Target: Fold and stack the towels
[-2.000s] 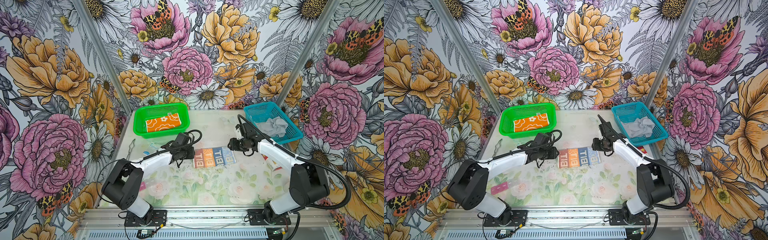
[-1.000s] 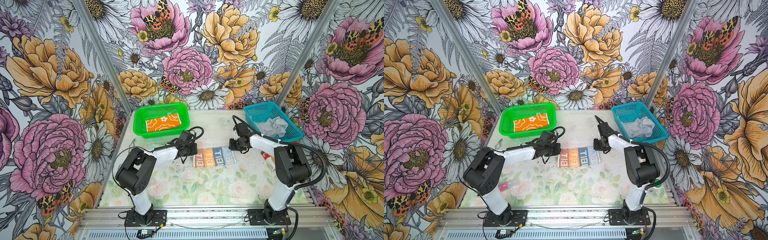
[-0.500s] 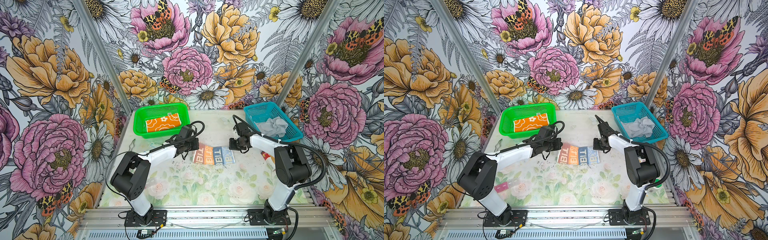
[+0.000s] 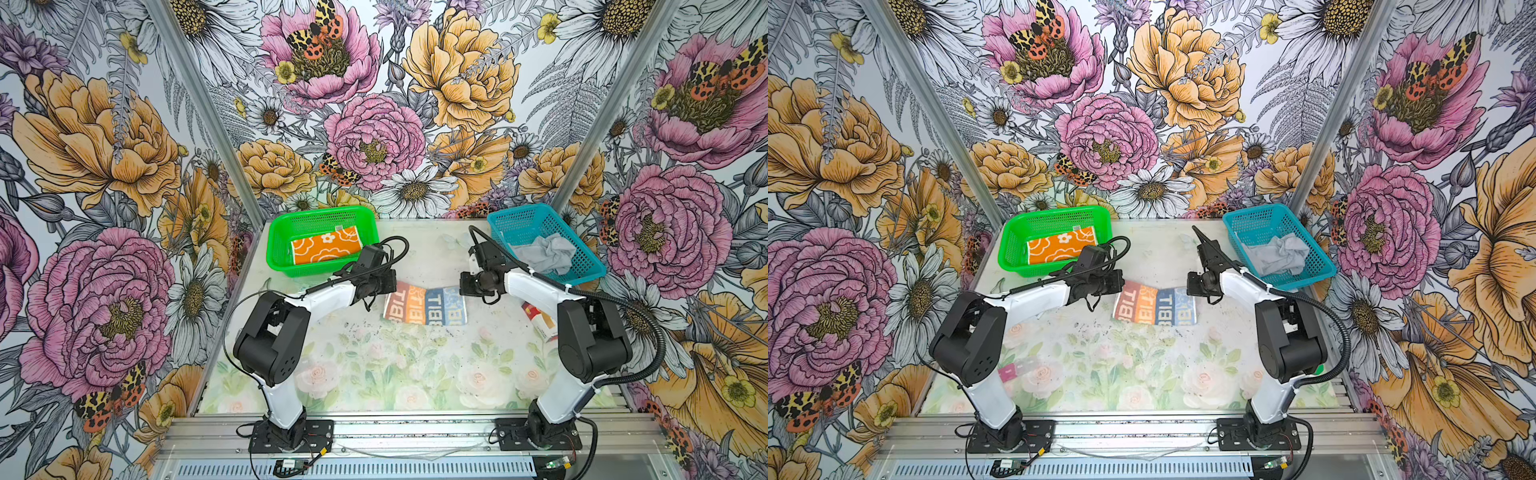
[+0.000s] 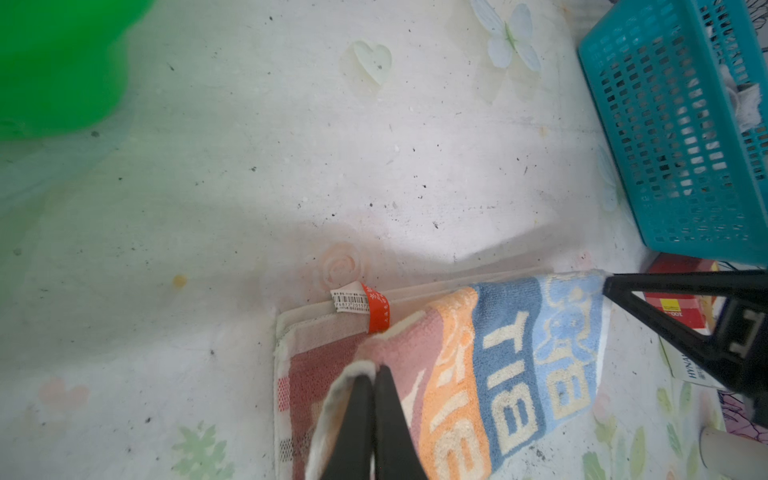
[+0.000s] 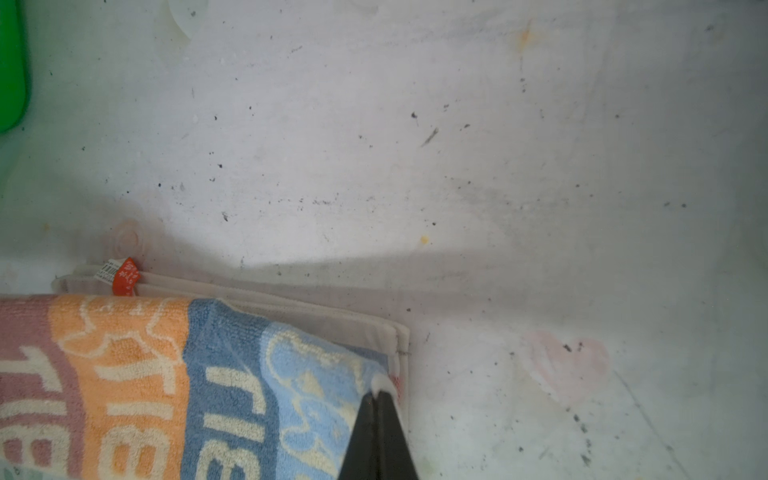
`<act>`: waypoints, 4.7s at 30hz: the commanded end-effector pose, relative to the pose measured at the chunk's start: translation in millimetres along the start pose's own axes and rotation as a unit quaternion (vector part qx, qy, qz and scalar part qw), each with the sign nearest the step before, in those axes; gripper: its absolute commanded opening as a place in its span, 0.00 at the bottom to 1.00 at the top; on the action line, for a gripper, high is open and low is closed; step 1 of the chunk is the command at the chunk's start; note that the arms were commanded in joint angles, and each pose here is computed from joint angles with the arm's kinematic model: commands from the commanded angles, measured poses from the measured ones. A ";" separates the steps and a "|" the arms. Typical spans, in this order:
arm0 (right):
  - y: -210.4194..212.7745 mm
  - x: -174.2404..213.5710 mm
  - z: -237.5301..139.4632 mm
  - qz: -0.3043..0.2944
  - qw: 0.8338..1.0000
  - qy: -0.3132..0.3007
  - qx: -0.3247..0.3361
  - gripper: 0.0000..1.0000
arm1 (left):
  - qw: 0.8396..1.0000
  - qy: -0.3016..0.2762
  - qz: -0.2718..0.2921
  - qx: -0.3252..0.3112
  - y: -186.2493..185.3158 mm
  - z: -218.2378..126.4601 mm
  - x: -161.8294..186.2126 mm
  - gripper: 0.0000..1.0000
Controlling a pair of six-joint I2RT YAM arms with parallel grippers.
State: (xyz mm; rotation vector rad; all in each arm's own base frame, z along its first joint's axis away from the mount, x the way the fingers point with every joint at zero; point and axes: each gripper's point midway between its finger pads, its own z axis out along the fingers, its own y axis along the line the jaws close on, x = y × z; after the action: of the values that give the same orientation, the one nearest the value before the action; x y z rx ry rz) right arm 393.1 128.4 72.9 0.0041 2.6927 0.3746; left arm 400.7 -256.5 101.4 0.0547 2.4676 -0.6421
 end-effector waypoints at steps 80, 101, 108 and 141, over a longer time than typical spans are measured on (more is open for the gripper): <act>63.6 -22.2 -29.2 -0.014 0.997 -0.062 -0.053 0.67 | 0.999 -0.015 -0.006 0.035 -8.2 8.2 13.9 0.39; 30.1 46.6 38.8 0.048 0.998 0.033 -0.028 0.68 | 0.998 0.006 -0.054 -0.027 57.9 -18.9 34.3 0.43; 36.8 42.4 38.9 0.037 0.998 0.035 -0.045 0.69 | 0.993 0.054 -0.083 0.062 52.9 -10.4 51.1 0.51; 40.3 44.9 32.6 0.032 0.997 0.040 -0.055 0.70 | 0.967 0.118 -0.179 0.138 56.5 36.8 85.7 0.49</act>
State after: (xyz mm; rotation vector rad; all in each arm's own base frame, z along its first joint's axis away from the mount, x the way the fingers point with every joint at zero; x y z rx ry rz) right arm 369.0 183.8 36.5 0.0442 2.7328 0.5663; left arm 376.0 -234.2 35.9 -0.1399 2.5014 -1.2300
